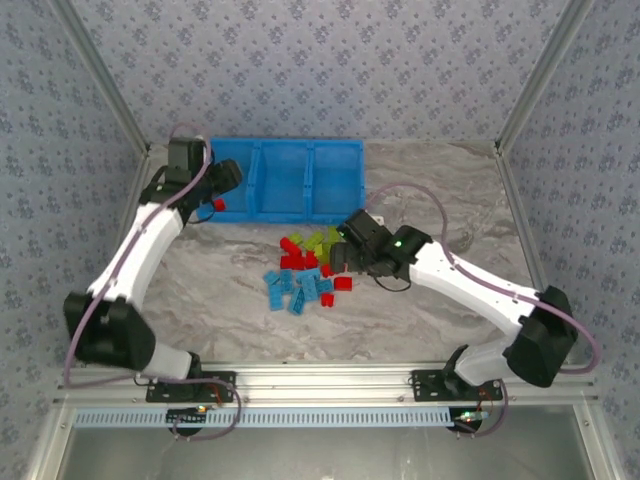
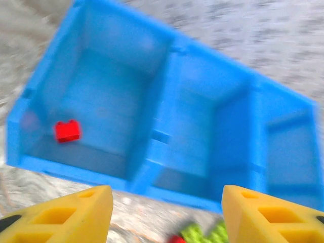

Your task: Sort the legos into containers by color

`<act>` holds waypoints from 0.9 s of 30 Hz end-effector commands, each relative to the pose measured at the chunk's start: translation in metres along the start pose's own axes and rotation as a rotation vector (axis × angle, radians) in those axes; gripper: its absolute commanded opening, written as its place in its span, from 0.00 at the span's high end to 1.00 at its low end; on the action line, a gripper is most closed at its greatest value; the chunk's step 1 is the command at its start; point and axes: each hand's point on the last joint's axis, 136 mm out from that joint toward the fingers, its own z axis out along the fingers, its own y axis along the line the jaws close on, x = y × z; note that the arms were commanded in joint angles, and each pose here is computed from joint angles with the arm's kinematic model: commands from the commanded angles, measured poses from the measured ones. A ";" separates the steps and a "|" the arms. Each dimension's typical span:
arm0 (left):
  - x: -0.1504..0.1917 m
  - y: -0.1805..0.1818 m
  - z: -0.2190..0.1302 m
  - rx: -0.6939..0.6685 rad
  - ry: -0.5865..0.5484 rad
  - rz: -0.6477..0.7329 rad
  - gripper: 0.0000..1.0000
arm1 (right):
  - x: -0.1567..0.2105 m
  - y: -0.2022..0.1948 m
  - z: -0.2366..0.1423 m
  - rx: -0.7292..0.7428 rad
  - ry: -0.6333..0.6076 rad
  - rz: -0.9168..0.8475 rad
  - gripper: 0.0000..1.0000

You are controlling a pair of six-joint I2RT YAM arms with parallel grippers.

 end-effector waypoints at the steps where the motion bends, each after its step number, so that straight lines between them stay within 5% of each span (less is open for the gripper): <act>1: 0.029 -0.027 -0.041 0.083 0.039 0.206 0.38 | -0.020 0.033 0.016 -0.067 -0.017 0.021 0.00; 6: 0.070 -0.038 -0.090 0.182 0.061 0.525 0.32 | -0.041 0.062 0.056 -0.061 0.007 -0.006 0.03; 13: 0.155 -0.035 -0.118 0.451 0.125 0.951 0.05 | -0.047 0.071 0.120 -0.024 0.079 0.013 0.21; 19: 0.177 -0.039 -0.120 0.567 0.066 0.992 0.01 | -0.038 0.068 0.139 0.012 0.123 0.006 0.39; 27: 0.179 -0.029 -0.110 0.513 0.093 1.023 0.01 | -0.040 0.051 0.115 0.043 0.074 0.019 0.73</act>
